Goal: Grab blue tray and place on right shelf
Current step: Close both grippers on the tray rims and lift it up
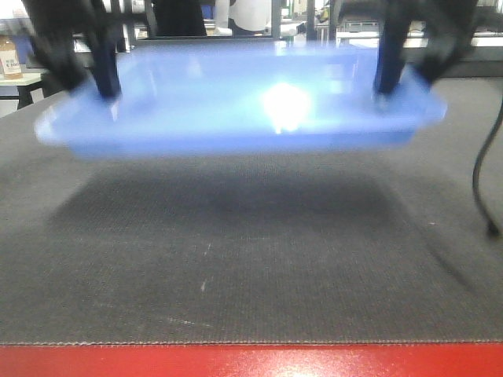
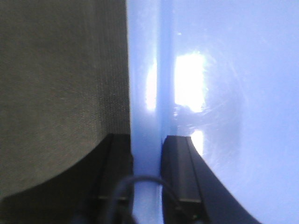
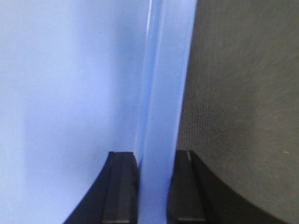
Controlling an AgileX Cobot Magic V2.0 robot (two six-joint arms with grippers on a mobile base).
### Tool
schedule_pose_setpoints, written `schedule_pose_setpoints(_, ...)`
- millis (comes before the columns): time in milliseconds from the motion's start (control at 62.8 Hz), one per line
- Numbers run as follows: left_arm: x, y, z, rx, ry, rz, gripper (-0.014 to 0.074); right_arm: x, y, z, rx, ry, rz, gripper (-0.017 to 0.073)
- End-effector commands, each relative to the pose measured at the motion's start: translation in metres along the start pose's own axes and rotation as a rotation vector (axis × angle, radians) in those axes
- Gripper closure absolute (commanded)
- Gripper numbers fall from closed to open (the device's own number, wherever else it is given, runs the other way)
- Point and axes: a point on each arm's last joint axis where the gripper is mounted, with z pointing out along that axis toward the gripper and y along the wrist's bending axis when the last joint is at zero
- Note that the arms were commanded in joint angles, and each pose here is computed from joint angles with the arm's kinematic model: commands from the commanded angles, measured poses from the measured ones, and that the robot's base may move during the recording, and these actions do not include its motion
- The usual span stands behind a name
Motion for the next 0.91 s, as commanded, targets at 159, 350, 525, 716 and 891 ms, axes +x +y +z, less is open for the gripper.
schedule_pose_setpoints(159,0.033,0.014,-0.089,-0.058,-0.108,0.039,0.0635,0.009,0.001,-0.097,0.019,-0.163,-0.115,0.0504)
schedule_pose_setpoints(350,0.064,0.013,-0.113,-0.046,-0.097,0.041,0.0635,0.024,0.012,-0.118,-0.001,-0.151,-0.167,0.0504)
schedule_pose_setpoints(525,0.074,0.004,-0.137,-0.014,-0.144,0.054,0.0635,0.036,0.020,-0.113,-0.013,-0.108,-0.207,0.0504)
schedule_pose_setpoints(716,0.077,0.003,-0.135,-0.019,-0.109,0.051,0.0635,0.038,0.020,-0.111,-0.012,-0.099,-0.208,0.0504)
schedule_pose_setpoints(891,0.076,0.003,-0.133,-0.021,-0.105,0.053,0.0636,0.038,0.020,-0.111,-0.009,-0.092,-0.208,0.0504)
